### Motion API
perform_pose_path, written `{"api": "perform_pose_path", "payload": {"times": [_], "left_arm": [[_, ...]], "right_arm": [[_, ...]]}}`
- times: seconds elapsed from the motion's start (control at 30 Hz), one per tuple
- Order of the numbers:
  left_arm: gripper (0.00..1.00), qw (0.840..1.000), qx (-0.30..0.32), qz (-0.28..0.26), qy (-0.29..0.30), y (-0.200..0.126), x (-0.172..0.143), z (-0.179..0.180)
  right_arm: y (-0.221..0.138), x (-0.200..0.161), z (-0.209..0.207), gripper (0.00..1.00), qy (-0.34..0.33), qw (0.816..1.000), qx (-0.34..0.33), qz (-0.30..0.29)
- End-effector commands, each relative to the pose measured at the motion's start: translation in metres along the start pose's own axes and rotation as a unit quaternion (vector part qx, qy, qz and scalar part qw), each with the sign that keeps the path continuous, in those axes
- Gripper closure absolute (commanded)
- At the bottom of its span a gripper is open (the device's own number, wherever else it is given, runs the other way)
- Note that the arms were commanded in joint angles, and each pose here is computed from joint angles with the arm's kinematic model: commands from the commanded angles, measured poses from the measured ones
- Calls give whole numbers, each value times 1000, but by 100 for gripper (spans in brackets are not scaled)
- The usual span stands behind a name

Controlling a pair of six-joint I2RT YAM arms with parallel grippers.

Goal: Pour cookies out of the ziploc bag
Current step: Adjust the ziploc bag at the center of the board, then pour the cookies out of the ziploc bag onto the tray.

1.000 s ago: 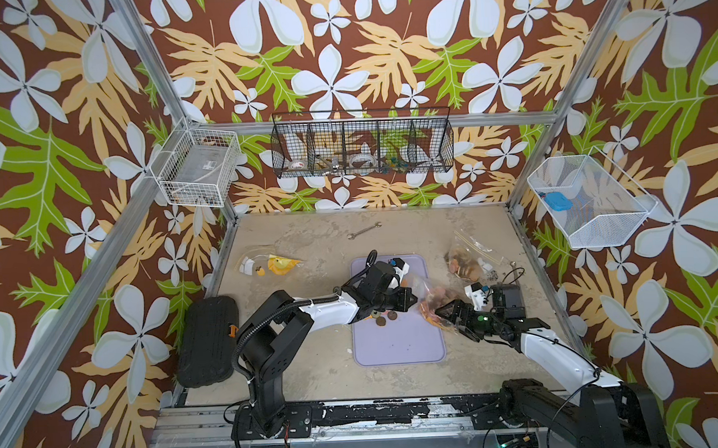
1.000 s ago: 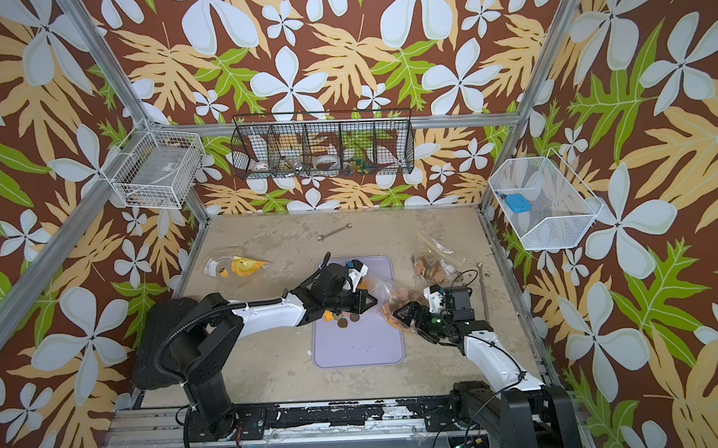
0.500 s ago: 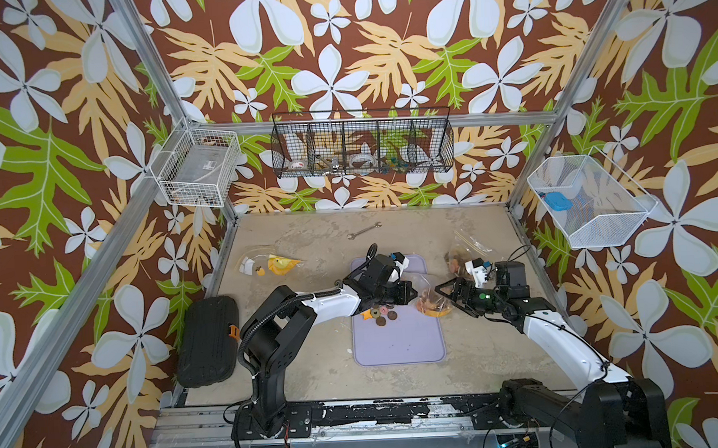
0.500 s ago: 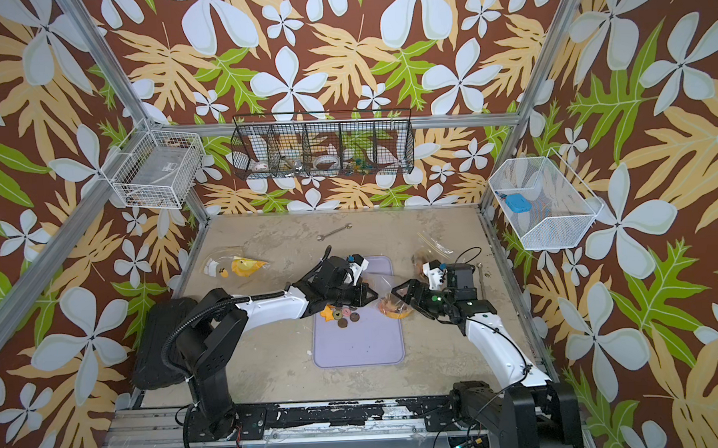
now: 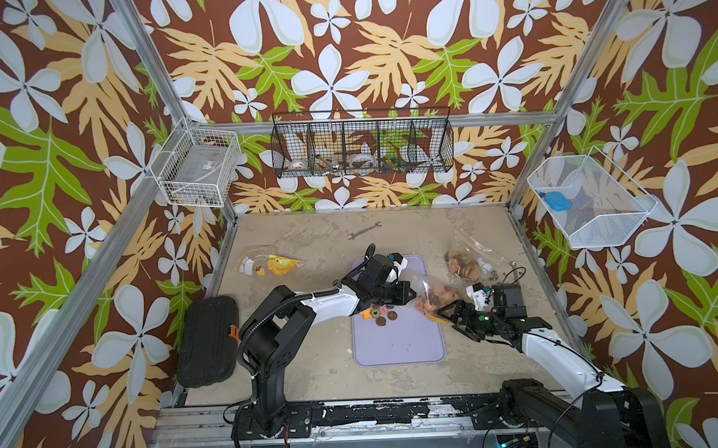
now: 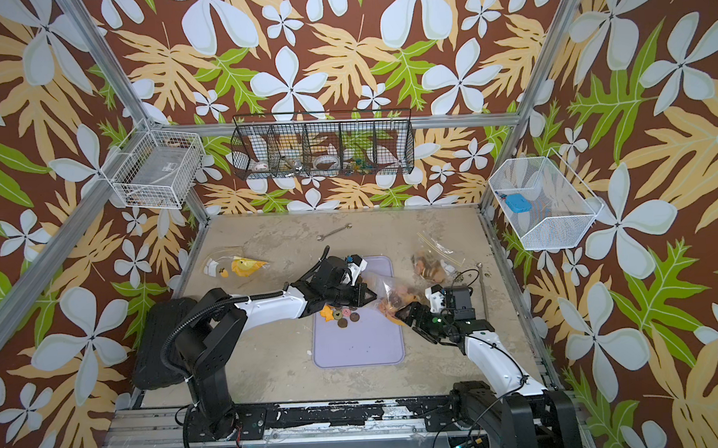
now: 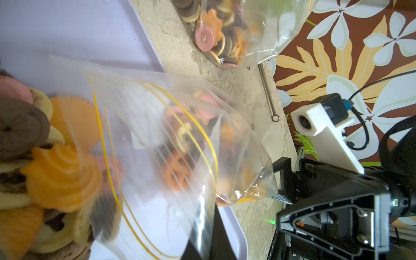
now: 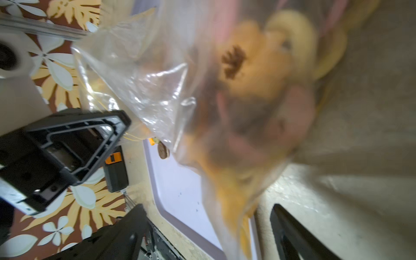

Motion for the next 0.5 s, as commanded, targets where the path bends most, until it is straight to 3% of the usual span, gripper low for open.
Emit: {"api": "perform_pose_path", "payload": {"times": [0.0,0.1,0.23,0.47], "left_arm": [[100,1000,-9,-6,-1,-3,4,-3],[100,1000,-10,-9,-1,-5,7,-5],[100,1000,-14,-11,1,-6,9,-7],[100,1000,-17,-9,2,-8,7,-7]], "right_arm": [[-3,19,29,14,-12,997,76,-10],[-14,35,54,21,-59,995,82,-15],[-36,40,64,24,-115,992,-12,-45],[-39,14,32,26,-93,991,-83,-52]]}}
Point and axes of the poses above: each gripper's point midway between its finger pads, its own y axis out along the fingers, its own z axis along the line the jaws close on, x = y × z, the point moved 9 cm from there along -y, back along the fingers, and after that the axes turned 1 degree about y, right-handed, at the moved point
